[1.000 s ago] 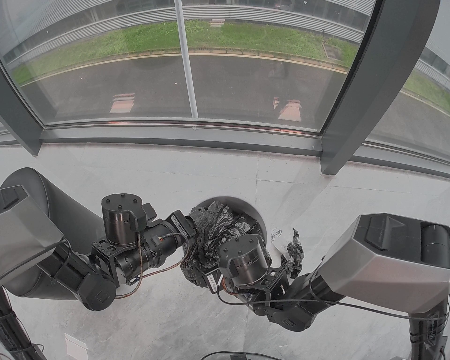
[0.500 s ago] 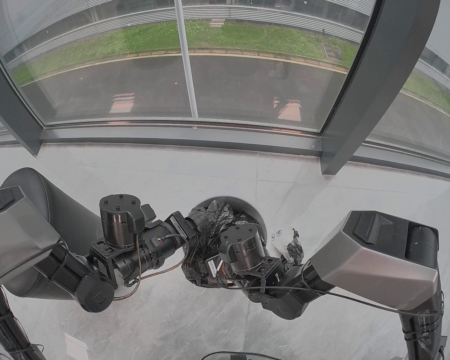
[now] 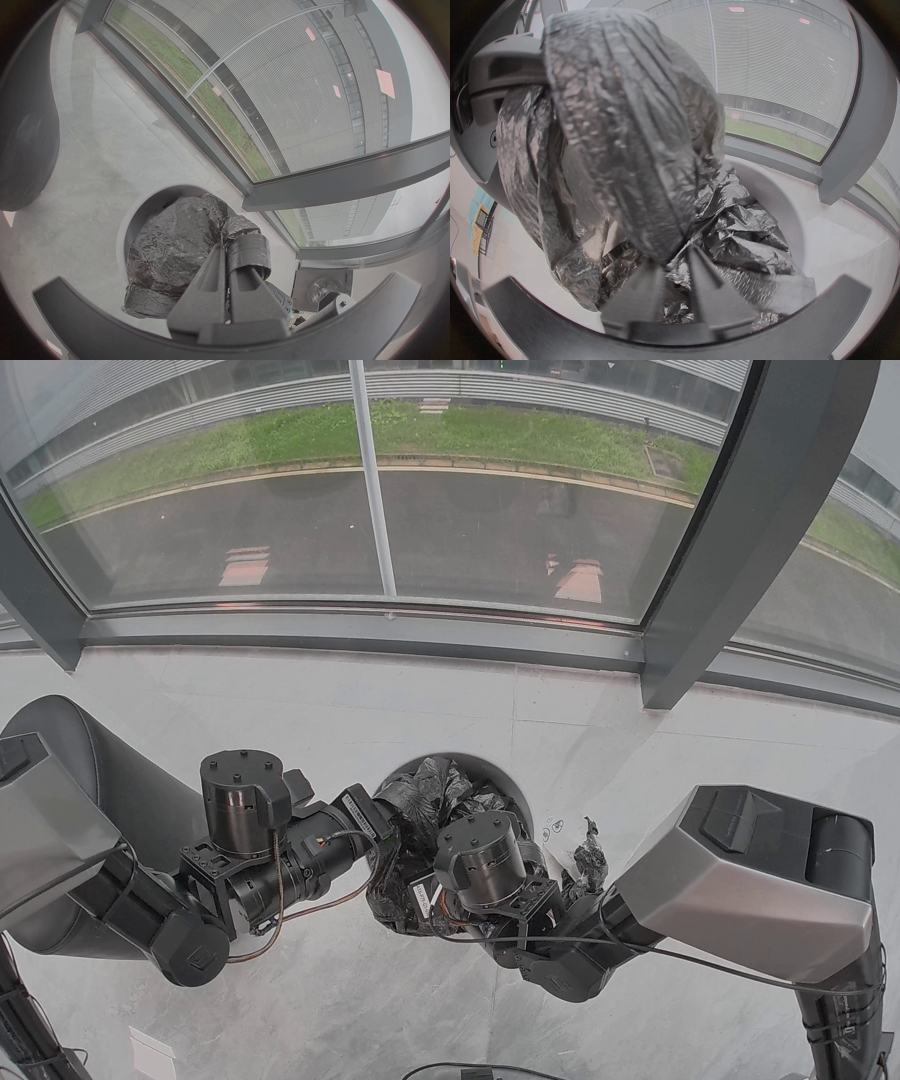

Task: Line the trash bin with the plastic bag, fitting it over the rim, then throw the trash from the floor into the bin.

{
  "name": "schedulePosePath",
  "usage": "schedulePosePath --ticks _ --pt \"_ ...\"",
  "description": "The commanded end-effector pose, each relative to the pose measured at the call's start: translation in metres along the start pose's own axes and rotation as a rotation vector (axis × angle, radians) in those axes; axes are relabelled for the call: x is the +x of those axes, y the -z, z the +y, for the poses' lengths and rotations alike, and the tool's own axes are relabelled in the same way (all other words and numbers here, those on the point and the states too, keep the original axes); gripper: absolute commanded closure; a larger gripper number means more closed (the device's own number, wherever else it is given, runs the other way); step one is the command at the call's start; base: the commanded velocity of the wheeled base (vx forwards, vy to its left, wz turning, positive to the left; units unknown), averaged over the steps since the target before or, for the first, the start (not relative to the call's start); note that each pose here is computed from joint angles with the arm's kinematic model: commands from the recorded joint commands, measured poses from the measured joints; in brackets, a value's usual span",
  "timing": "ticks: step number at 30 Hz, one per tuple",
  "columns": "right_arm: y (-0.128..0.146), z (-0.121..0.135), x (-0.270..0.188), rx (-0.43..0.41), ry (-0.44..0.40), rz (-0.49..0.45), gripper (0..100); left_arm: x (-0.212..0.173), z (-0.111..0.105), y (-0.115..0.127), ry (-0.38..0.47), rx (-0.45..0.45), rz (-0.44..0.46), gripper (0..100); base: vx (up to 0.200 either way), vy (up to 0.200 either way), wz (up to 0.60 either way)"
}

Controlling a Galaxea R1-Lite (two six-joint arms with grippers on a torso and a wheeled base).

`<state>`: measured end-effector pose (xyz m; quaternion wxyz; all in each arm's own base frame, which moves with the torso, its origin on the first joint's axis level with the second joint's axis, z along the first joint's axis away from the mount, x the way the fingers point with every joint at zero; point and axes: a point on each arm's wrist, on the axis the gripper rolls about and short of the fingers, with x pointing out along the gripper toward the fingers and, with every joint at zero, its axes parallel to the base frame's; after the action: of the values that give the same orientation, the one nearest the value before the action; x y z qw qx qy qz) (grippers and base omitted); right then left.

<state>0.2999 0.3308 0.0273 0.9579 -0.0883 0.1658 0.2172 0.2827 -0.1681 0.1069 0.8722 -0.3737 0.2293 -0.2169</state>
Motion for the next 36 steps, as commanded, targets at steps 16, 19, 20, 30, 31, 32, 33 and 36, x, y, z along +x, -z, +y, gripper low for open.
schedulePosePath --ticks 16,19,20,30,31,32,33,36 --pt "-0.033 -0.017 -0.031 -0.050 0.051 -0.055 100 -0.004 0.003 0.002 -0.010 0.004 0.003 100 0.000 0.000 0.00" --pt "-0.038 -0.027 -0.031 -0.075 0.123 -0.061 100 -0.005 0.005 0.003 -0.017 0.005 0.007 100 0.000 0.000 0.00" --pt "-0.038 -0.027 -0.030 -0.083 0.130 -0.062 100 -0.005 0.006 0.003 -0.019 0.005 0.006 100 0.000 0.000 0.00" --pt "-0.054 -0.040 -0.022 -0.099 0.201 -0.101 100 -0.005 0.011 0.002 -0.034 0.001 0.004 100 0.000 0.000 0.00" --pt "-0.056 -0.041 -0.021 -0.098 0.206 -0.107 100 -0.005 0.011 0.002 -0.033 0.001 0.005 100 0.000 0.000 0.00" --pt "-0.059 -0.044 -0.019 -0.098 0.214 -0.116 100 -0.005 0.011 0.001 -0.033 0.002 0.003 100 0.000 0.000 0.00" --pt "-0.062 -0.046 -0.017 -0.097 0.221 -0.123 100 -0.005 0.011 0.002 -0.034 0.003 0.004 100 0.000 0.000 0.00" --pt "-0.064 -0.050 -0.012 -0.096 0.234 -0.131 100 -0.005 0.012 0.000 -0.036 0.007 0.000 100 0.000 0.000 0.00"
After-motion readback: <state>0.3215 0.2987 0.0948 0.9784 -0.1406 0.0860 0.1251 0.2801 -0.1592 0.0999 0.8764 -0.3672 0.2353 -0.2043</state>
